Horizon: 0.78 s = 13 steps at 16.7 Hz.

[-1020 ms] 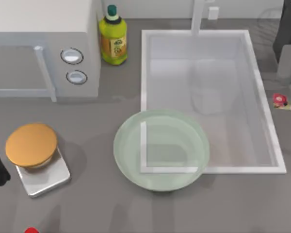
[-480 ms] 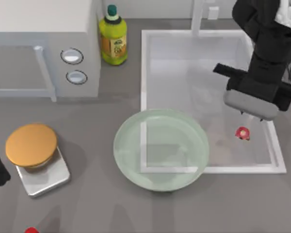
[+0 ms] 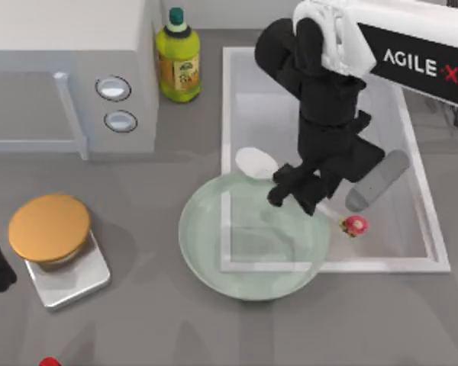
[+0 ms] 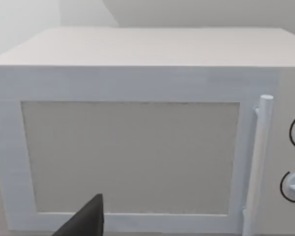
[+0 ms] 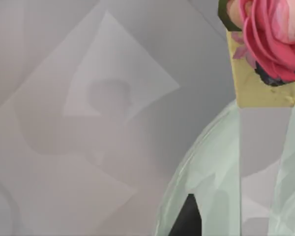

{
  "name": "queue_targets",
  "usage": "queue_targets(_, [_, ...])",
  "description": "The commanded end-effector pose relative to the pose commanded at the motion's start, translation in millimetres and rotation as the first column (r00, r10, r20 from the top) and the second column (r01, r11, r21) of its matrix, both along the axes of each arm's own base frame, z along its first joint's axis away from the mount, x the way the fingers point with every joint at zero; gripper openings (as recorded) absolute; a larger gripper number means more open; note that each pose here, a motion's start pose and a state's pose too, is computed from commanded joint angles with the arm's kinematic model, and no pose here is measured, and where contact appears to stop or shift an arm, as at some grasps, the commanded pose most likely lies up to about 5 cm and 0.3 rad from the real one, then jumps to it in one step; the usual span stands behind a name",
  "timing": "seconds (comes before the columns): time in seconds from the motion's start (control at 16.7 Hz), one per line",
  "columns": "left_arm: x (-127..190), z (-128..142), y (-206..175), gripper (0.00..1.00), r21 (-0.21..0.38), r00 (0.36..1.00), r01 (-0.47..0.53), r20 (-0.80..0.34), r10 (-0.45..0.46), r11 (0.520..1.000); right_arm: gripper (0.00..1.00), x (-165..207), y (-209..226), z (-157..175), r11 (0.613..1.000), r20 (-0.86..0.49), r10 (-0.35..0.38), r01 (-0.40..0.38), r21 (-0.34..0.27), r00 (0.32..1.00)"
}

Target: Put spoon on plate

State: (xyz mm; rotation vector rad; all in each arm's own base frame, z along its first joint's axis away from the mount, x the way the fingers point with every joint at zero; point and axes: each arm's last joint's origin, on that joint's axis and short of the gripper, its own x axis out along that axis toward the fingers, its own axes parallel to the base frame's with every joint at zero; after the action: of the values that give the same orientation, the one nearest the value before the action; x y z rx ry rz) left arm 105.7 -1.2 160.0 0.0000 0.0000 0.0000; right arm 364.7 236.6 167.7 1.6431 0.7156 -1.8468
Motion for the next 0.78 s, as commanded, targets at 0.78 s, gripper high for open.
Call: queue_targets(0.78, [0.0,0.0,0.0,1.00,0.000,1.000,0.000,0.000,0.000,1.000,0.00,-28.9,62.9,12.8,0.730,0.074,0.679,-0.683,0.038,0.730])
